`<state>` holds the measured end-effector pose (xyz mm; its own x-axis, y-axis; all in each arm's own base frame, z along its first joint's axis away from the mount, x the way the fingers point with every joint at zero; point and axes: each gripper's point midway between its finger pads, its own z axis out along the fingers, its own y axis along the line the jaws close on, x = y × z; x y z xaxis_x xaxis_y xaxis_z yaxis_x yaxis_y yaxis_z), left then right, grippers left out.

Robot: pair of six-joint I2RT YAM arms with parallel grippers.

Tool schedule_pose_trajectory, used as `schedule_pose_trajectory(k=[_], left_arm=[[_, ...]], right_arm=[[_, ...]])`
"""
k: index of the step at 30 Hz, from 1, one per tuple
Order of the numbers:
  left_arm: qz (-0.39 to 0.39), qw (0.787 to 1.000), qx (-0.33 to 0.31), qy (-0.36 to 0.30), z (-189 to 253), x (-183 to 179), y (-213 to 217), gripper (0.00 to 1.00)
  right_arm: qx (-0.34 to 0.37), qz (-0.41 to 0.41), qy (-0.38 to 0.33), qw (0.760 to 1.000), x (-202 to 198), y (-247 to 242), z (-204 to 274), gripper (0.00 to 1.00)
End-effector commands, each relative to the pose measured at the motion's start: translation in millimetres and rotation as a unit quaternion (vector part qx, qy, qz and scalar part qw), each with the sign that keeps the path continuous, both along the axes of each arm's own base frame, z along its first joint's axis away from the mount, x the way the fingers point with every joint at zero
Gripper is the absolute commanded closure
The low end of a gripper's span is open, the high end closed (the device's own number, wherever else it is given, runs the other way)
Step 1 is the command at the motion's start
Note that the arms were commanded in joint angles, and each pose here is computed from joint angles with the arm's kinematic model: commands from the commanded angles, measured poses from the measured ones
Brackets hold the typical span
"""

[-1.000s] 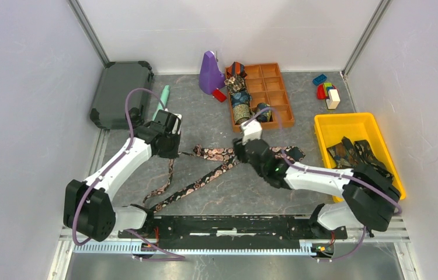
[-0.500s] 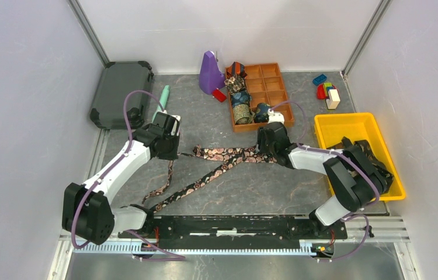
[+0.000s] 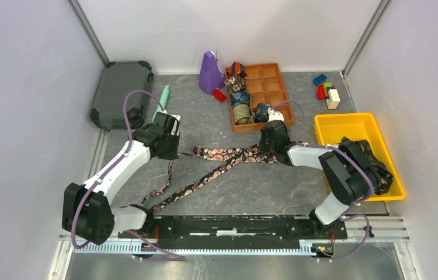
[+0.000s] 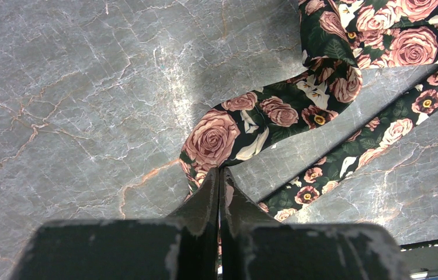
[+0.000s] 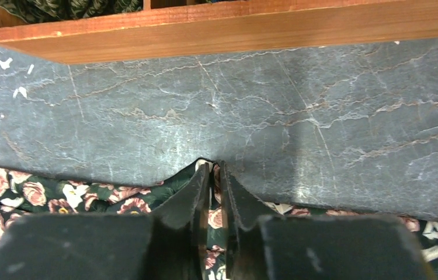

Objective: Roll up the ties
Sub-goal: Flatten out the tie at the center of the board.

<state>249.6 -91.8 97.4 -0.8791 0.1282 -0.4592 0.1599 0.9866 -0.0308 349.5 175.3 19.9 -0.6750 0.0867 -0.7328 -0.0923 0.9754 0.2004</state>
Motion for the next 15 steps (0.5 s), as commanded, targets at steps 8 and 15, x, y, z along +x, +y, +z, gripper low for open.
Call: schedule_pose_trajectory(k=[8, 15], left_arm=[[0.011, 0.999, -0.023, -0.019, 7.6, 3.5, -4.2, 0.98], [0.019, 0.999, -0.017, -0.025, 9.5, 5.3, 0.4, 0.98]], right_arm=[[0.004, 0.005, -0.005, 1.0, 8.0, -0.1, 3.3, 1.0], [-0.052, -0.061, -0.083, 0.993, 15.6, -61.8, 75.4, 1.0]])
